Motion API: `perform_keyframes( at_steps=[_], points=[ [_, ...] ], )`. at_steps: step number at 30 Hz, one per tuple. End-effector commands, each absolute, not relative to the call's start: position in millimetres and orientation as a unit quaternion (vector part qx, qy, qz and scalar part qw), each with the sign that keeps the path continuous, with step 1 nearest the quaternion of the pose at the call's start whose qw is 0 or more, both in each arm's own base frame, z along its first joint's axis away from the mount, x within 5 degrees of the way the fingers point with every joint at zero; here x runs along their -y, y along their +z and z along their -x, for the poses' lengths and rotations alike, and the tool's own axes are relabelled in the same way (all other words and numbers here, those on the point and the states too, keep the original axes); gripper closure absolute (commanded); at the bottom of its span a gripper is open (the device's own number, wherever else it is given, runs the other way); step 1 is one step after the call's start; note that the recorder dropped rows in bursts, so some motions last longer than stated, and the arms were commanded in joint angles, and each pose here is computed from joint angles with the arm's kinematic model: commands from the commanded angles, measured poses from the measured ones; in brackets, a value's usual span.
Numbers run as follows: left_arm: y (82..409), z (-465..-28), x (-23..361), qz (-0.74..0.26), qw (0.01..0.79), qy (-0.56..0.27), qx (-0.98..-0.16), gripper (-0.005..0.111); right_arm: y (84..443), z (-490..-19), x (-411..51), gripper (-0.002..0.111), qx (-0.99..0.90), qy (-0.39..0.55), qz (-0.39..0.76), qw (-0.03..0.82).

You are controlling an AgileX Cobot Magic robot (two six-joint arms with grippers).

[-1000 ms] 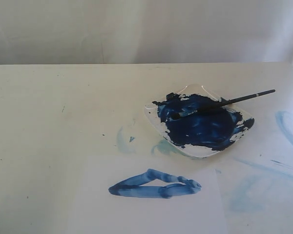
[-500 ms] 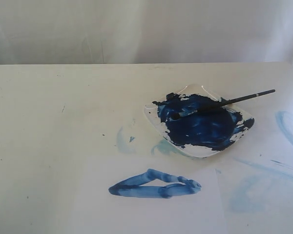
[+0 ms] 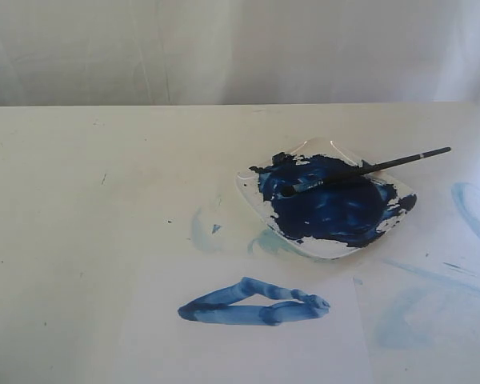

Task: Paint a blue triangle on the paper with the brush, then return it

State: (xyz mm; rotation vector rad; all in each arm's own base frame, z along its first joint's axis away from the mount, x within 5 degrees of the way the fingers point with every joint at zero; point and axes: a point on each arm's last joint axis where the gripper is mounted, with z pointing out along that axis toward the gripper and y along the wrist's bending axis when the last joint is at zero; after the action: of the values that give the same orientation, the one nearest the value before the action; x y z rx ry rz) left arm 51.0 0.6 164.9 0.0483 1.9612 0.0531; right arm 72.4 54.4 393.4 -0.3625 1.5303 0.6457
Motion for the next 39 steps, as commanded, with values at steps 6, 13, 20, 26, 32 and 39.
perform_keyframes(
  at_steps=[6, 13, 20, 26, 32, 39],
  points=[
    [164.3, -50.9, -0.3, -0.021, 0.558, 0.02, -0.829, 0.107, 423.3, -62.6, -41.5, 0.108, -0.556, 0.504, -0.067, 0.657],
    [164.3, -50.8, -0.3, -0.022, 0.558, 0.02, -0.829, 0.107, 425.1, -54.4, -51.8, 0.108, -0.553, 0.552, -0.019, 0.623],
    [164.3, -50.8, -0.3, -0.022, 0.558, 0.02, -0.829, 0.107, 422.9, -59.8, -50.5, 0.108, -0.565, 0.509, -0.006, 0.649],
    [164.3, -50.8, -0.3, -0.022, 0.558, 0.02, -0.829, 0.107, 400.7, -73.2, -44.1, 0.108, -0.659, 0.304, 0.068, 0.685],
    [164.3, -50.8, -0.3, -0.022, 0.558, 0.02, -0.829, 0.107, 361.9, -87.6, -26.6, 0.108, -0.735, 0.169, 0.032, 0.656],
    [164.3, -50.8, -0.3, -0.022, 0.558, 0.02, -0.829, 0.107, 307.0, -96.7, -20.0, 0.108, -0.757, 0.11, 0.03, 0.644]
  ],
)
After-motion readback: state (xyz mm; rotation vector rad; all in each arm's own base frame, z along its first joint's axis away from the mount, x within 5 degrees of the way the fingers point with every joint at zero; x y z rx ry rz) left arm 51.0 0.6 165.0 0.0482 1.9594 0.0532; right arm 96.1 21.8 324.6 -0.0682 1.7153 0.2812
